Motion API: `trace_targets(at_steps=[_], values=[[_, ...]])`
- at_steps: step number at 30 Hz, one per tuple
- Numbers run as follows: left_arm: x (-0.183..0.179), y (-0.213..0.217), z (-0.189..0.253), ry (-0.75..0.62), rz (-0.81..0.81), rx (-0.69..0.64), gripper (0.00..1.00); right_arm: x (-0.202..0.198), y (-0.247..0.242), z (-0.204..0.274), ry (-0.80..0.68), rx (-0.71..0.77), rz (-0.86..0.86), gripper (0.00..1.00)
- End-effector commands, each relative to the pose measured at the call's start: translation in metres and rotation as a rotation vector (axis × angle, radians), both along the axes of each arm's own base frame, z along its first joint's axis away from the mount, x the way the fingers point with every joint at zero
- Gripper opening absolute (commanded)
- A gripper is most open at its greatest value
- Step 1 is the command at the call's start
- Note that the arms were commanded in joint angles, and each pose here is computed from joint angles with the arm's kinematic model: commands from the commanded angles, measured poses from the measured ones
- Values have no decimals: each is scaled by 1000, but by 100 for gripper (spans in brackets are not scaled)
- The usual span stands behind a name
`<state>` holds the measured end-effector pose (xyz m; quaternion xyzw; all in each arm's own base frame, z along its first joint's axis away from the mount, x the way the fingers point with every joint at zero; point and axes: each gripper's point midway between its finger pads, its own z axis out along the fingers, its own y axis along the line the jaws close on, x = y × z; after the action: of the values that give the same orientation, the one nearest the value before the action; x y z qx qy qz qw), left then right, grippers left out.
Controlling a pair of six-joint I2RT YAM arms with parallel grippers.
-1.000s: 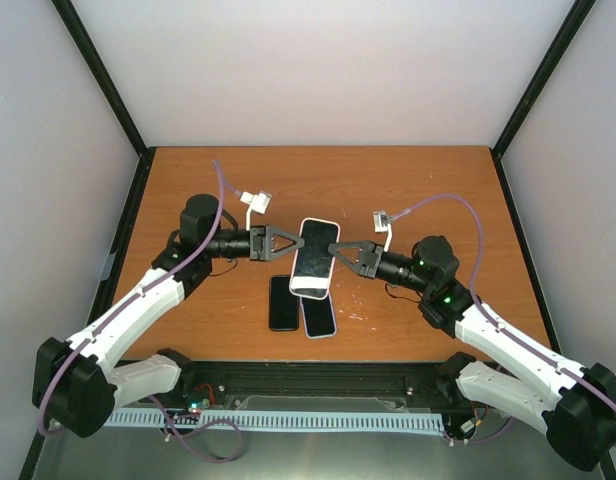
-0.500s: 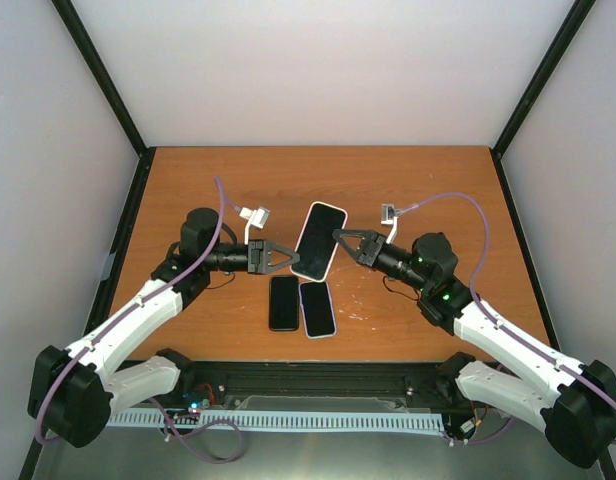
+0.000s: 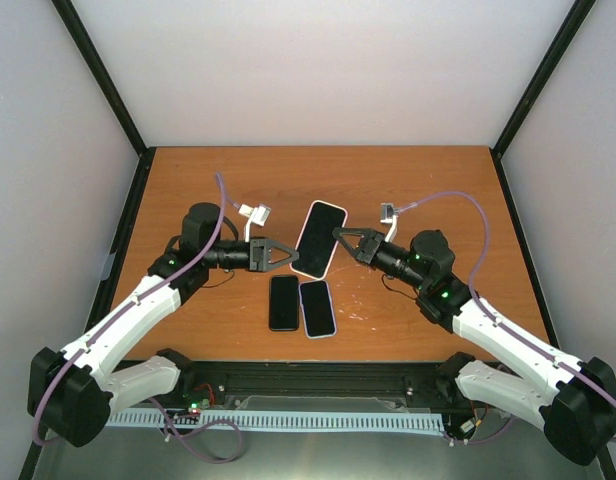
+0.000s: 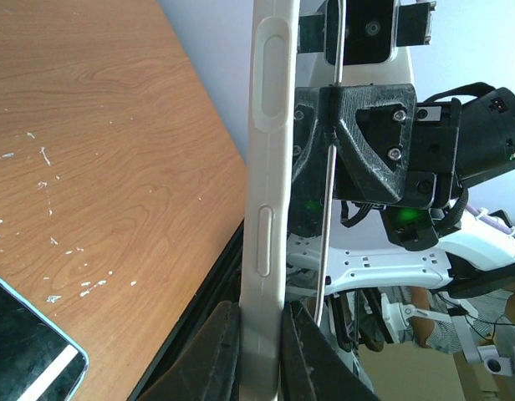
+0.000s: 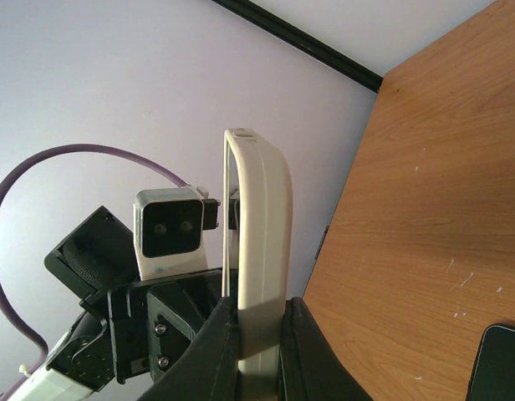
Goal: Put the phone into the phone case
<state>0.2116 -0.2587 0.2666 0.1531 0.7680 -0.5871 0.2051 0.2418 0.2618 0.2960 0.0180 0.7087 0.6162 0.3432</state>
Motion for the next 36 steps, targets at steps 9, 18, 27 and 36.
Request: trace_targets(at_steps=[9, 18, 27, 36], values=[[28, 22, -1, -61, 215, 156, 72, 9, 5, -7, -20, -211, 6, 3], [40, 54, -2, -143, 386, 316, 99, -1, -18, -88, 135, -582, 77, 3], [43, 72, -6, -177, 476, 369, 100, 0, -57, -169, 320, -746, 131, 3], [43, 77, -10, -168, 495, 389, 99, 8, -57, -214, 416, -695, 165, 3]])
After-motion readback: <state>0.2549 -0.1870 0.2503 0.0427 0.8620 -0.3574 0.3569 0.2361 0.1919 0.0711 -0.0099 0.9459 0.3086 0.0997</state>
